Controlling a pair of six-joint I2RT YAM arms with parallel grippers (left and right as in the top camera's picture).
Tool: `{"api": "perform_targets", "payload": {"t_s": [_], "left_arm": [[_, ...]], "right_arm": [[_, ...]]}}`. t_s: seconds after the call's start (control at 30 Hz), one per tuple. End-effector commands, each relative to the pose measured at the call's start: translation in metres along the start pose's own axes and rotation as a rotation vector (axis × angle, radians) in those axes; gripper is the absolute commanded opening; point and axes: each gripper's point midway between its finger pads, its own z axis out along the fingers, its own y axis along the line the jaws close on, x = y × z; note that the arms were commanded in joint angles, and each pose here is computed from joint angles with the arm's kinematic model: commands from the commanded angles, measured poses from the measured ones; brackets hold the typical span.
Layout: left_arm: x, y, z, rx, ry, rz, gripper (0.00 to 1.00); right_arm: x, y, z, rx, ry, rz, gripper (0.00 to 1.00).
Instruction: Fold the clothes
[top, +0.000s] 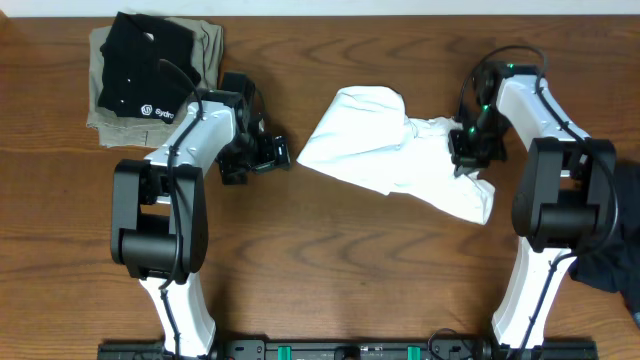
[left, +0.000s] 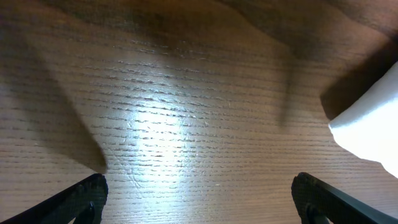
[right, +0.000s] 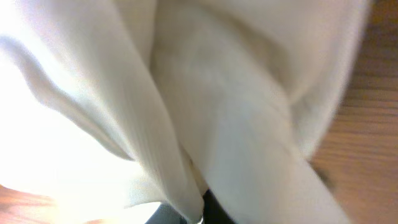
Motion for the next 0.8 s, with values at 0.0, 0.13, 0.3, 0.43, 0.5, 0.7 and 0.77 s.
{"api": "perform_targets", "payload": {"t_s": [0.0,0.13,0.3,0.43,0.5,0.7,0.77], "left_arm": [[0.002,0.000,-0.006,0.007,-0.003,-0.001,0.96],[0.003,0.000,-0.006,0.007,-0.002,-0.002,0.96],[0.003,0.000,-0.006,0.007,-0.002,-0.002,0.96],[0.003,0.000,-0.006,0.007,-0.002,-0.002,0.97],[0.003,0.000,-0.006,0.006,-0.001,-0.002,0.97],[0.003,0.000,-0.006,0.006,-0.001,-0.002,0.96],[0.003,0.000,-0.006,0.006,-0.001,-0.002,0.96]], "right_arm": [[-0.017,-0.008,-0.038,0.014,-0.099,0.077,0.01],[-0.020,-0.027,-0.071,0.053,-0.153,0.116,0.01],[-0.016,-0.053,-0.094,0.149,-0.173,0.151,0.01],[-0.015,-0.074,-0.102,0.266,-0.184,0.182,0.01],[-0.017,-0.079,-0.108,0.292,-0.203,0.218,0.01],[-0.035,-0.049,-0.144,0.145,-0.326,0.256,0.01],[-0.043,-0.027,-0.157,0.061,-0.370,0.223,0.01]]}}
